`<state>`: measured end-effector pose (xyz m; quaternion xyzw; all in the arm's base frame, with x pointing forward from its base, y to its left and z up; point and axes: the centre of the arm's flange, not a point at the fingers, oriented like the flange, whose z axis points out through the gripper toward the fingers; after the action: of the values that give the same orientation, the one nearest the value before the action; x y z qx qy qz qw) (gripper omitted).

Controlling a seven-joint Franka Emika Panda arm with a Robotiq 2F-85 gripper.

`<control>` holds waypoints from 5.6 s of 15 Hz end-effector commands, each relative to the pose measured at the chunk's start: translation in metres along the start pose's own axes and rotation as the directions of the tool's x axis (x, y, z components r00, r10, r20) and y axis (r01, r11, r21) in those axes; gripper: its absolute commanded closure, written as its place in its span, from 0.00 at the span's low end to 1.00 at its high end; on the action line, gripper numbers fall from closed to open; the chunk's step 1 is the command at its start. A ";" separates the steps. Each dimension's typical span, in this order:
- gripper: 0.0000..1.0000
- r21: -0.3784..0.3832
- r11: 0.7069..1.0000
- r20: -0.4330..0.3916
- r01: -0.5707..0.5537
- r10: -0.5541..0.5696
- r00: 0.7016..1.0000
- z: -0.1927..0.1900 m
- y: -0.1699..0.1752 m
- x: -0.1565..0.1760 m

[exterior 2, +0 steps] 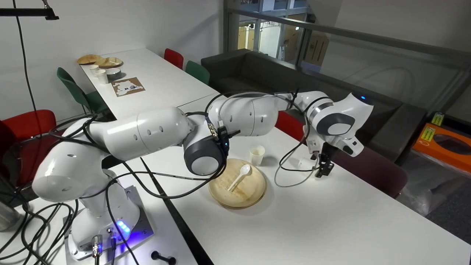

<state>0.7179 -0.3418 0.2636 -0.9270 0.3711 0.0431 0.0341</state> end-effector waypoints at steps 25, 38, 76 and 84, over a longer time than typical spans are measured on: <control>0.00 0.139 0.958 0.005 0.253 -0.256 0.967 0.041 -0.017 0.001; 0.00 0.183 0.964 -0.096 0.194 -0.179 0.979 0.027 -0.034 0.062; 0.00 0.372 0.921 -0.085 0.112 -0.086 0.993 0.054 -0.057 0.089; 0.00 0.371 0.925 -0.093 0.083 -0.052 0.994 0.048 -0.033 0.091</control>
<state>0.7436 -0.3321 0.1950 -0.9226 0.3323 -0.0614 0.1861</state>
